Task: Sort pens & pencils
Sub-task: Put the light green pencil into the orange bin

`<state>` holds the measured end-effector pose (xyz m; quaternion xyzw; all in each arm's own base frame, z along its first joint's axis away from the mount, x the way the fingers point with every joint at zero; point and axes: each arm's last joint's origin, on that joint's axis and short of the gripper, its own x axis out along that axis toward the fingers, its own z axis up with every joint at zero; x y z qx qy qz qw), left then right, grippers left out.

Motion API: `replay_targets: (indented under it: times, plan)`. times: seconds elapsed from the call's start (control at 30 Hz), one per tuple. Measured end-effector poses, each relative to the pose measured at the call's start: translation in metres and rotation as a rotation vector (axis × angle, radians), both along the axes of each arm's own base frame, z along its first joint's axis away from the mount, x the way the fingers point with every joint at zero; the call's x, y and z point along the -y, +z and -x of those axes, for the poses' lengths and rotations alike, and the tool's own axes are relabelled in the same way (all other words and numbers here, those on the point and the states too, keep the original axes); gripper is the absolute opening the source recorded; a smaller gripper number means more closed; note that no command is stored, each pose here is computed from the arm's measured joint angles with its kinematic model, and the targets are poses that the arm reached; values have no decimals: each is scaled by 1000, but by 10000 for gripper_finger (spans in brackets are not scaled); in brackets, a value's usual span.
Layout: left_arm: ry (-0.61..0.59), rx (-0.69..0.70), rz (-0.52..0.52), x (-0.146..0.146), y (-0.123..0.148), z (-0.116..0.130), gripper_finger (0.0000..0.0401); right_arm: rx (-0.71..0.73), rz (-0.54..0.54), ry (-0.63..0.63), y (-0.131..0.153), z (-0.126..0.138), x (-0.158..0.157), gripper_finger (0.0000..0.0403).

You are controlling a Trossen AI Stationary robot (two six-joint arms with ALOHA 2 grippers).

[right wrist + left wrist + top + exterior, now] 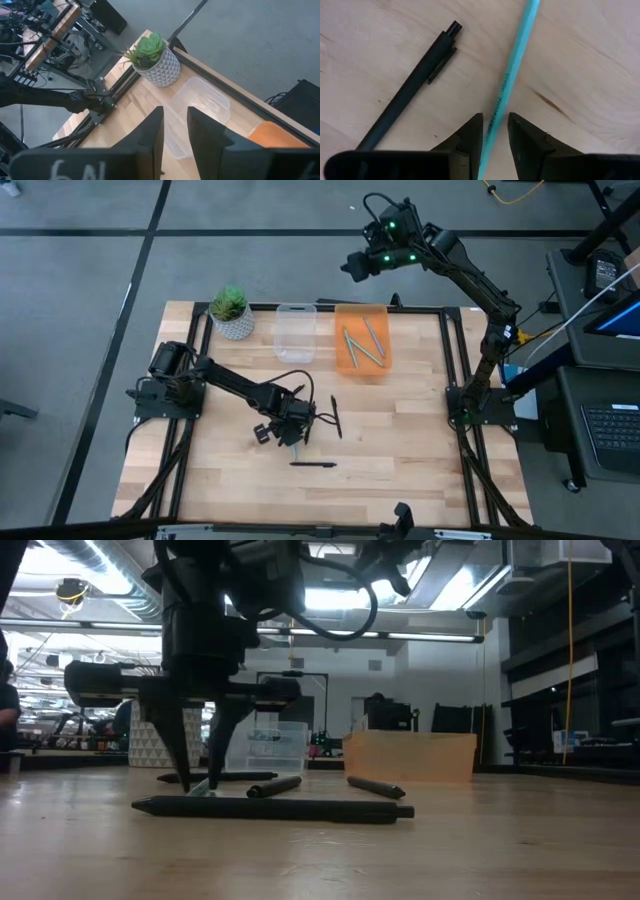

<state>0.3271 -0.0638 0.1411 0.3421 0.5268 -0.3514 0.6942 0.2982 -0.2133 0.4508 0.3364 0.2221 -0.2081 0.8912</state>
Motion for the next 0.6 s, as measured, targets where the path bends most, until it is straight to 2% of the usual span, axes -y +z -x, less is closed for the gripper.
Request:
replay_targets:
  times: [0.6]
  plan:
    - [5, 23, -12, -1, 0, -2, 76, 20, 7, -4, 2, -1, 1, 87]
